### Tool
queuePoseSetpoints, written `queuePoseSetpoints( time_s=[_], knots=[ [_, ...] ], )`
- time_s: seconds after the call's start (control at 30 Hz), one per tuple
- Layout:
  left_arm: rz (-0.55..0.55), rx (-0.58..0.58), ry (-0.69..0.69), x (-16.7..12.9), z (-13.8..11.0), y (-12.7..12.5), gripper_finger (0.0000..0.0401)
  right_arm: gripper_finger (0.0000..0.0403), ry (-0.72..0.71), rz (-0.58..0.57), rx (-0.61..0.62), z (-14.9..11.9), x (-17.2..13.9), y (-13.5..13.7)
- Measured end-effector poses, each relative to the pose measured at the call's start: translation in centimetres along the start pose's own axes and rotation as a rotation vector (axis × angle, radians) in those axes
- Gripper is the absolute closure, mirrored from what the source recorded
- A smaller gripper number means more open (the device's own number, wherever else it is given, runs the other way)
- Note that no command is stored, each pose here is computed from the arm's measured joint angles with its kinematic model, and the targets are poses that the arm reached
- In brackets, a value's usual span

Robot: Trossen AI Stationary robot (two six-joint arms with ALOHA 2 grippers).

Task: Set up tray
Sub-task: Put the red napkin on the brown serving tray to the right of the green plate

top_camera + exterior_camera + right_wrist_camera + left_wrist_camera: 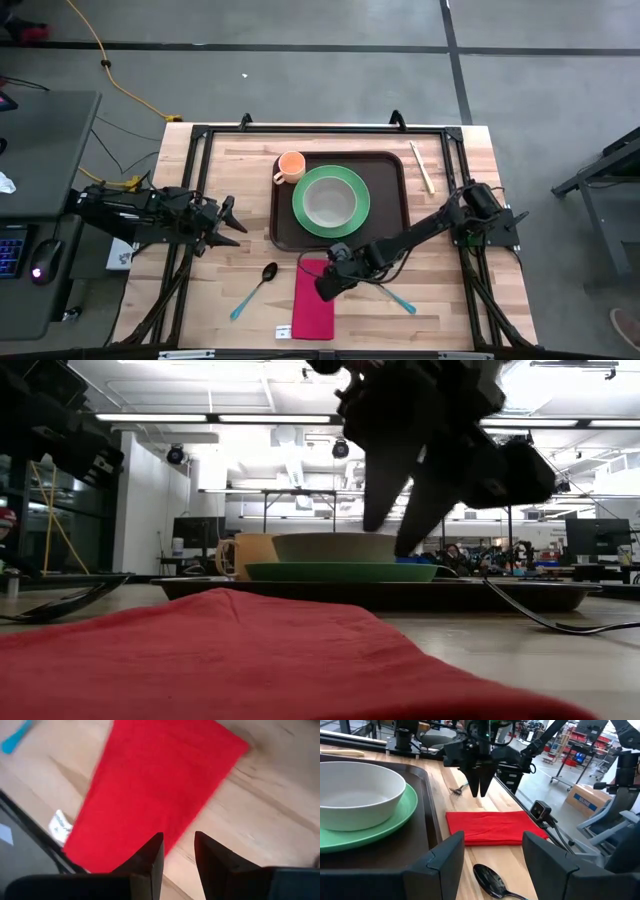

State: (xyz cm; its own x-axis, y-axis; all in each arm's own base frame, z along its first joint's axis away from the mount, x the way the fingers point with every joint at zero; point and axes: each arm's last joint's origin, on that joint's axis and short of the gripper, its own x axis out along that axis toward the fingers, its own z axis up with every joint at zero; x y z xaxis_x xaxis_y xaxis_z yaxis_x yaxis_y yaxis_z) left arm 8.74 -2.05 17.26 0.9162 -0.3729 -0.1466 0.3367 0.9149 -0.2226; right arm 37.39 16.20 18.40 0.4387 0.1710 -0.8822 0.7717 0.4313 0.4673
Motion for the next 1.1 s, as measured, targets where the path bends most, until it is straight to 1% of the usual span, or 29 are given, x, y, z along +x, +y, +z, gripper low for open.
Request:
queuePoseSetpoints(
  time_s=[0.2,0.37,0.47,0.53,0.7,0.83,0.97,1.1],
  knots=[
    [0.0,0.001,0.001,0.0,0.0,0.0,0.0171,0.0315,0.0,0.032,0.053,-0.3,1.3,-1.1],
    [0.0,0.003,0.001,0.0,0.0,0.0,0.0171,0.0315,-0.003,0.041,0.081,-0.1,2.2,-2.1],
    [0.001,0.003,0.001,0.0,0.0,0.0,0.0171,0.0315,-0.004,0.083,0.097,0.1,2.6,-2.3],
    [0.0,0.004,0.001,0.0,0.0,0.0,0.0171,0.0315,-0.007,0.079,0.1,0.1,2.8,-2.8],
    [0.001,0.004,0.002,0.0,0.0,0.0,0.0171,0.0315,-0.011,0.085,0.109,0.7,3.1,-3.1],
    [0.001,0.004,0.002,0.0,0.0,0.0,0.0171,0.0315,0.003,0.081,0.111,1.3,4.0,-3.3],
    [0.001,0.004,0.002,0.0,0.0,0.0,0.0171,0.0316,0.032,0.118,0.112,1.9,5.1,-3.3],
    [0.002,0.003,0.003,0.0,0.0,0.0,0.0171,0.0316,0.036,0.113,0.119,2.2,5.4,-3.4]
  ],
)
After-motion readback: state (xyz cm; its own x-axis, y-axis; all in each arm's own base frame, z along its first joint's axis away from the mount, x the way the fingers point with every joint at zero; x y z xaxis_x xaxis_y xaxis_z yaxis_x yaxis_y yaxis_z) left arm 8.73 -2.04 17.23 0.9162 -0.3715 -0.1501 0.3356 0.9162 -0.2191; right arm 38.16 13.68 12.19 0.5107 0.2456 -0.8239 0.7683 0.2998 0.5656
